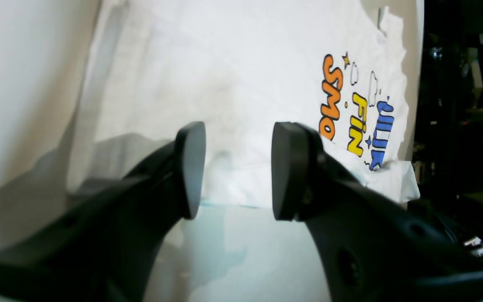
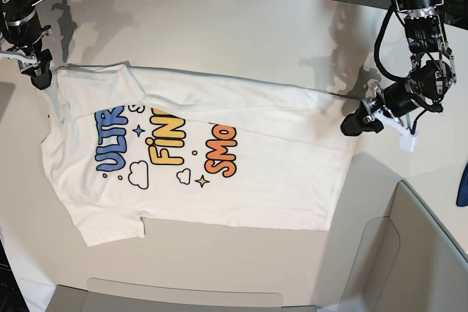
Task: Layout the t-shirt on the table in an organized manner, then fold the t-shirt properly
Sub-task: 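Hold the folded edge down with both grippers and release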
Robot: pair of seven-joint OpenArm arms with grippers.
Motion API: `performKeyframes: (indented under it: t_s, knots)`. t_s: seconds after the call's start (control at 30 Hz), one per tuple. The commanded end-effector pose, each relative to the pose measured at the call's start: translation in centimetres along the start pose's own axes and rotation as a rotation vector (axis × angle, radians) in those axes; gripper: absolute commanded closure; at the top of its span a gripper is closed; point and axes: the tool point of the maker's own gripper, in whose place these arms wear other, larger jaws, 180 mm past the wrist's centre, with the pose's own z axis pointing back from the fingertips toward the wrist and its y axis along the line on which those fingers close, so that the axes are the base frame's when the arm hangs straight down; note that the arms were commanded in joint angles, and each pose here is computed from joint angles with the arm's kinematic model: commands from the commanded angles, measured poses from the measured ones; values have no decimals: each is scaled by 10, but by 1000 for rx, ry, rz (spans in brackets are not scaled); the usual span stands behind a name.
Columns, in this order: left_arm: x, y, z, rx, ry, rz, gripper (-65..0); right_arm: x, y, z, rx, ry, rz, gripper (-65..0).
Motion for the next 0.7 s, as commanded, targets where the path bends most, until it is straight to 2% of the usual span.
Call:
performKeyframes:
  t_s: [0.0, 0.13, 0.33, 0.47, 0.67]
  knots:
    - [16, -10, 5, -24, -35, -31, -243, 12, 5, -2, 23, -32, 1, -276]
    - [15, -10, 5, -23, -34, -31, -243, 0, 6, -18, 46, 16, -38, -277]
    - [11, -3, 8, -8, -33, -21, -243, -9, -5, -21, -17, 54, -8, -289]
    - [10, -3, 8, -8, -28, -19, -243, -2, -10, -17, -29, 53, 22, -340]
    - [7, -1, 7, -4, -24, -15, -243, 7, -7, -9, 9, 40, 112, -344]
